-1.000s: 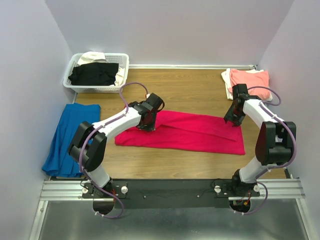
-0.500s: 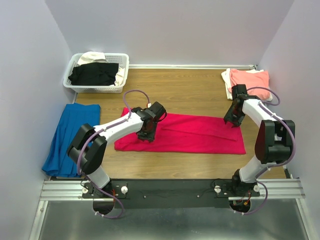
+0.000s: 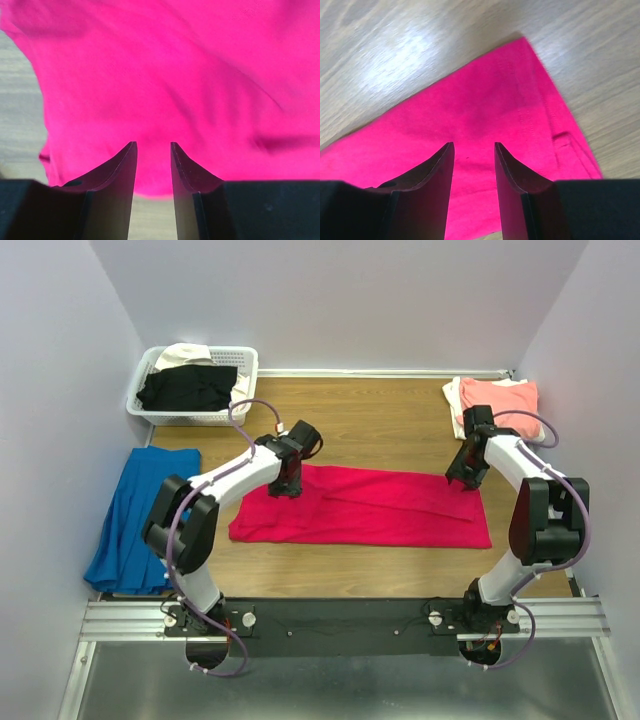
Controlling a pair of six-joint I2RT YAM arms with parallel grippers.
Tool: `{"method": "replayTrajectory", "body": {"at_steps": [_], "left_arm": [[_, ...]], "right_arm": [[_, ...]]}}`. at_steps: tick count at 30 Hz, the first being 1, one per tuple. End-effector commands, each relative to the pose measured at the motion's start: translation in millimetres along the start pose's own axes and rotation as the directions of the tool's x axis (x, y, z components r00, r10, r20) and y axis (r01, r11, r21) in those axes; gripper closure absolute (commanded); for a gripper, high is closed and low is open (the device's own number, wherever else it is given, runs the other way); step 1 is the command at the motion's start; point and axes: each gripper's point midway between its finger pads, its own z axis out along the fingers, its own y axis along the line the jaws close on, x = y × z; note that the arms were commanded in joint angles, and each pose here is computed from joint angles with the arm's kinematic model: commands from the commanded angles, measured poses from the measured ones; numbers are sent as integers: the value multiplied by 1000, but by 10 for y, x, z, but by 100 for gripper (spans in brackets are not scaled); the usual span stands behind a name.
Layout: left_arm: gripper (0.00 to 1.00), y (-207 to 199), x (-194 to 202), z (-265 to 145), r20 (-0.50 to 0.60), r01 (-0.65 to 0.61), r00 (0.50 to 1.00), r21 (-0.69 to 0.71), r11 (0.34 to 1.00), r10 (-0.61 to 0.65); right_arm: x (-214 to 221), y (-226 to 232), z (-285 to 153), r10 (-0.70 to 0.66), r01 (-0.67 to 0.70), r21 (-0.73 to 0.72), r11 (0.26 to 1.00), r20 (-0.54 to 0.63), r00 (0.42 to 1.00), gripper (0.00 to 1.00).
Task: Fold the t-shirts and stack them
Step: Rotate the tshirt 70 degrees
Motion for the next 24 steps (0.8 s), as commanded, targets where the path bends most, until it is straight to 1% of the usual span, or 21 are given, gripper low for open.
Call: {"method": "replayTrajectory", "body": {"at_steps": [1, 5, 9, 11, 14, 15, 17, 18, 20, 21, 23, 24], "left_arm": [[59, 217, -48, 435, -50, 137, 989, -29, 990, -138], [59, 247, -85, 630, -75, 185, 980, -24, 982, -186], [62, 259, -66, 937, -164, 215, 961, -66, 974, -223], [65, 187, -107, 1025, -194, 227, 954, -44, 973, -231], [65, 74, -322, 1175, -200, 256, 946, -18, 967, -254], [66, 30, -491, 1258, -191, 270, 945, -7, 963, -266], [67, -9, -631, 1313, -198, 283, 940, -3, 959, -277], [67, -71, -841, 1381, -174, 292, 942, 12, 956, -286], [68, -73, -1025, 1422, -162, 291, 945, 13, 957, -285], [68, -119, -1274, 1468, -121, 298, 949, 24, 954, -293], [68, -100, -1503, 1525, -84, 298, 952, 27, 954, -295], [68, -128, -1684, 1563, -58, 303, 952, 44, 952, -301]], "right_arm": [[-32, 174, -44, -30, 30, -56, 998, 10, 1000, 54], [-30, 186, -60, -28, 29, -65, 997, 15, 999, 54], [-46, 183, -79, -17, 18, -65, 998, 26, 1000, 54], [-47, 206, -83, -9, 12, -75, 997, 28, 1000, 54], [-40, 210, -76, -7, 9, -76, 997, 25, 1000, 54], [-30, 206, -72, -4, 6, -76, 997, 23, 1000, 54], [-26, 207, -69, -4, 6, -77, 997, 22, 1000, 54], [-16, 202, -63, -6, 8, -73, 997, 21, 1000, 54], [-13, 201, -70, -7, 9, -75, 997, 22, 1000, 54], [-4, 198, -67, -9, 11, -75, 997, 19, 1000, 54], [-5, 205, -73, -15, 17, -78, 997, 21, 1000, 54], [1, 213, -75, -18, 20, -81, 996, 19, 1000, 54]]}}
